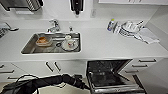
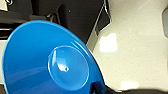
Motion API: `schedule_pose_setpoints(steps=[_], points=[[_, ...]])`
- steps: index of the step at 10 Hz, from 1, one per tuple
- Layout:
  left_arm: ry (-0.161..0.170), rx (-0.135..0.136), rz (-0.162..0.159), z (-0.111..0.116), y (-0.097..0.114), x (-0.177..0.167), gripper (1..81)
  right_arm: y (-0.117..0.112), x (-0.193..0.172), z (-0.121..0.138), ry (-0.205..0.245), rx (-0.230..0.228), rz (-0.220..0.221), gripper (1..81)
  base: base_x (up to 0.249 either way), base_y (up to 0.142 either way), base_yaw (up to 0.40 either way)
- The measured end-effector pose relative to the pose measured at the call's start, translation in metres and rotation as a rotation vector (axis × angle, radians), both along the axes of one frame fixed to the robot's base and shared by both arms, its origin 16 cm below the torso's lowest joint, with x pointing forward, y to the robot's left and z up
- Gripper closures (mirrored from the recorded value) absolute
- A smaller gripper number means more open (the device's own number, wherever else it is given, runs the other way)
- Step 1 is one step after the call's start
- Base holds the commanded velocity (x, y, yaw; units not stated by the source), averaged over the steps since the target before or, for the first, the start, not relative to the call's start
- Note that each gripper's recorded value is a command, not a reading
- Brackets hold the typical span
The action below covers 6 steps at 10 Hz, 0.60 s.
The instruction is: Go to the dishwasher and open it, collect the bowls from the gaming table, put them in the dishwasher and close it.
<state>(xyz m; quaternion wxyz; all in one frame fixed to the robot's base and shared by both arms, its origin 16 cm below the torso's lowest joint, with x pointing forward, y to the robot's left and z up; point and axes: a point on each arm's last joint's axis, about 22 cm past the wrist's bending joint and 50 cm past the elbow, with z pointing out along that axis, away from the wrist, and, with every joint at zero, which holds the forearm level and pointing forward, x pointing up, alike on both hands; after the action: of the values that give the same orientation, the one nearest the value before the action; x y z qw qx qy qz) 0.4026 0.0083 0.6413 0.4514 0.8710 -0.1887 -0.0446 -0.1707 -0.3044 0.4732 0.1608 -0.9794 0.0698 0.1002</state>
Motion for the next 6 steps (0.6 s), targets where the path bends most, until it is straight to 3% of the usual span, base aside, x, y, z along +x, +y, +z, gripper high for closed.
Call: schedule_pose_setpoints(steps=[1,2,3,4,6], points=[[0.051,0.045,0.003,-0.026,0.032,-0.041,1.0,-0.005,0.007,0.007,-0.013,0.013,-0.017,81.1,0.0,0.0,0.0],[0.102,0.069,-0.003,-0.044,0.052,-0.085,1.0,-0.023,0.018,0.017,-0.035,0.013,-0.041,81.1,0.0,0.0,0.0],[0.133,0.076,0.002,-0.053,0.064,-0.12,1.0,-0.048,0.027,0.027,-0.05,0.001,-0.054,81.1,0.0,0.0,0.0],[0.138,0.091,0.028,-0.064,0.079,-0.145,1.0,-0.073,0.037,0.04,-0.067,-0.013,-0.072,81.1,0.0,0.0,0.0],[0.169,0.137,0.047,-0.085,0.112,-0.208,1.0,-0.078,0.062,0.062,-0.112,0.02,-0.126,81.1,0.0,0.0,0.0]])
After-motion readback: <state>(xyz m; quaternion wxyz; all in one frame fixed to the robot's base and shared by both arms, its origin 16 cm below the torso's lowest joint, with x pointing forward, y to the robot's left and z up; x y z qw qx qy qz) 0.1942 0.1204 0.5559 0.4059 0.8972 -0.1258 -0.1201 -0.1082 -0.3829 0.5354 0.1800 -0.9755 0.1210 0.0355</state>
